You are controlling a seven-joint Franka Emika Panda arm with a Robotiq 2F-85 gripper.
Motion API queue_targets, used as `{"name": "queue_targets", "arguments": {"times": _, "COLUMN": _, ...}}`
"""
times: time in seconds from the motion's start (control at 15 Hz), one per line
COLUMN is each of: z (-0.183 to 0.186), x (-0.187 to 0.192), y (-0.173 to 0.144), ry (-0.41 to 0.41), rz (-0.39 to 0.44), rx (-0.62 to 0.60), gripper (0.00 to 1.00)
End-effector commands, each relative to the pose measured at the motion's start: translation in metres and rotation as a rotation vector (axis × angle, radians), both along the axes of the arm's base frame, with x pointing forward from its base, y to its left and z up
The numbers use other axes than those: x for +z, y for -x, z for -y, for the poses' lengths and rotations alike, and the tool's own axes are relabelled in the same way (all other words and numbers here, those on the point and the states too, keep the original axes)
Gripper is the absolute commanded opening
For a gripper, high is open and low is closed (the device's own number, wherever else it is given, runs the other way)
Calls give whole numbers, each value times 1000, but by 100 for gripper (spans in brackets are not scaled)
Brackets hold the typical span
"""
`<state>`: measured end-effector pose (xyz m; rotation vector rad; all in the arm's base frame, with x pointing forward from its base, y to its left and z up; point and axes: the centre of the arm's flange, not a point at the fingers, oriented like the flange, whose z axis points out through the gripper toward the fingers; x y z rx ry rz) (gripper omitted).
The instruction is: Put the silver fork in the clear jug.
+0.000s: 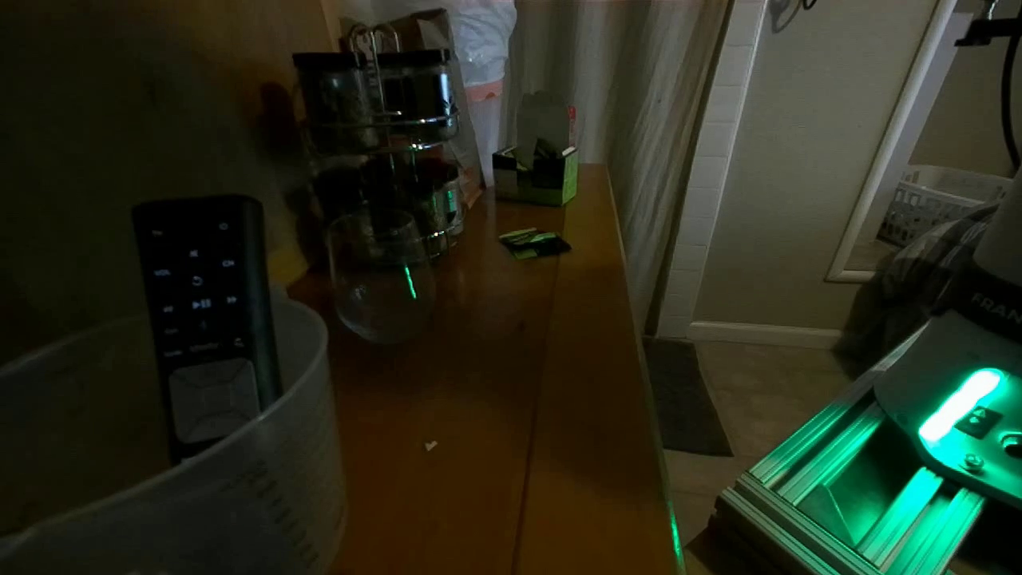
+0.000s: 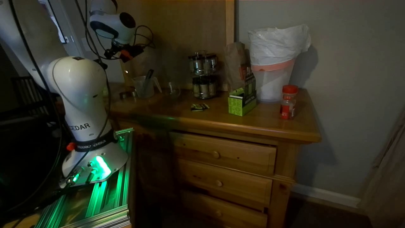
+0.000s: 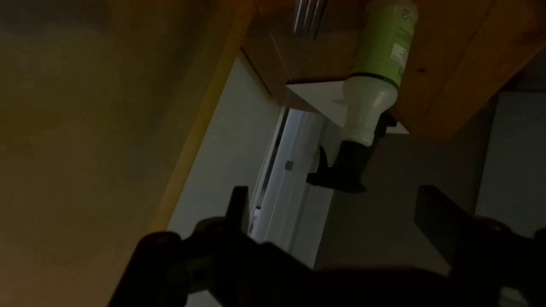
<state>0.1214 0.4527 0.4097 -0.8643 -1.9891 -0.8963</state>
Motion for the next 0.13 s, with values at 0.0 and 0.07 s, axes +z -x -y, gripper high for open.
{"name": "queue_targets", "arguments": {"times": 0.0, "z": 4, "x": 9, "y": 12, "ry": 4, "rz": 49, "rx": -12, "gripper": 100}}
{"name": "queue_targets", "arguments": {"times": 0.07, "z": 9, "x": 18, "y": 24, "ry": 5, "rz": 87, "rx": -23, "gripper": 100}}
